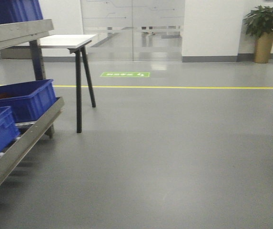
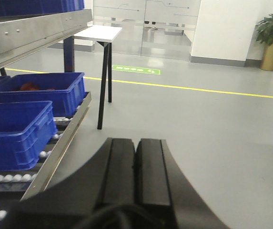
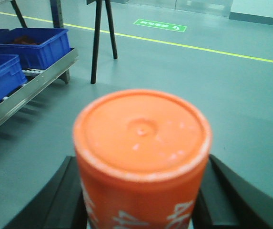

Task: Grab orange capacitor from left shelf to right conveyor
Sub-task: 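Drive the base to the red conveyor table holding the capacitor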

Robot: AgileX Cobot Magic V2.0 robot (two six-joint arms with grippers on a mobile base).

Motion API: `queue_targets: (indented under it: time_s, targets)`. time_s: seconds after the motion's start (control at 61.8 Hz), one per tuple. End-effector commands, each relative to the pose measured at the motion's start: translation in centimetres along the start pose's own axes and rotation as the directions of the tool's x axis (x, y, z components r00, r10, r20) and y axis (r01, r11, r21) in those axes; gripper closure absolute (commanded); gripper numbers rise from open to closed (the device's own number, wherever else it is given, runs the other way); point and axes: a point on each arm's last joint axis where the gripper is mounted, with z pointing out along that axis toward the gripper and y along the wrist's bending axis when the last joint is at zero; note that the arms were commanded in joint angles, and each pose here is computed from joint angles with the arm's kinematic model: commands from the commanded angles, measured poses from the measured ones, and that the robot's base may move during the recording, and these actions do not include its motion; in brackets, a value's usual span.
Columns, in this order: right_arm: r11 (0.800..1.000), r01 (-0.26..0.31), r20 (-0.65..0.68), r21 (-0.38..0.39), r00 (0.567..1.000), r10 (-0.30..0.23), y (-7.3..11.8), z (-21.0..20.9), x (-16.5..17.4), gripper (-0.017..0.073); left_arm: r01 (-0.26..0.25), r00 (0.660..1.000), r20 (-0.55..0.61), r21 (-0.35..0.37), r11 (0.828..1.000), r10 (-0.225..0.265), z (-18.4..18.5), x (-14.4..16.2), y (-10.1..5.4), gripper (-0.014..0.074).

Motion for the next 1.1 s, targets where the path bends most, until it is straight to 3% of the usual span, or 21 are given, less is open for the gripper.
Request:
queue_targets:
  time_s: [0.0, 1.084]
  targets:
    - [1.000, 0.014, 0.101, 0.000, 0.995, -0.014, 0.01, -0.21, -1.55, 0.0425, 0.001, 0.994, 0.114, 0.007, 1.000, -0.002, -0.22, -1.10, -0.07, 0.0699]
    - [1.000, 0.014, 0.101, 0.000, 0.995, -0.014, 0.01, -0.21, -1.55, 0.0425, 0.001, 0.994, 0.114, 0.007, 1.000, -0.002, -0.22, -1.10, -0.07, 0.0699]
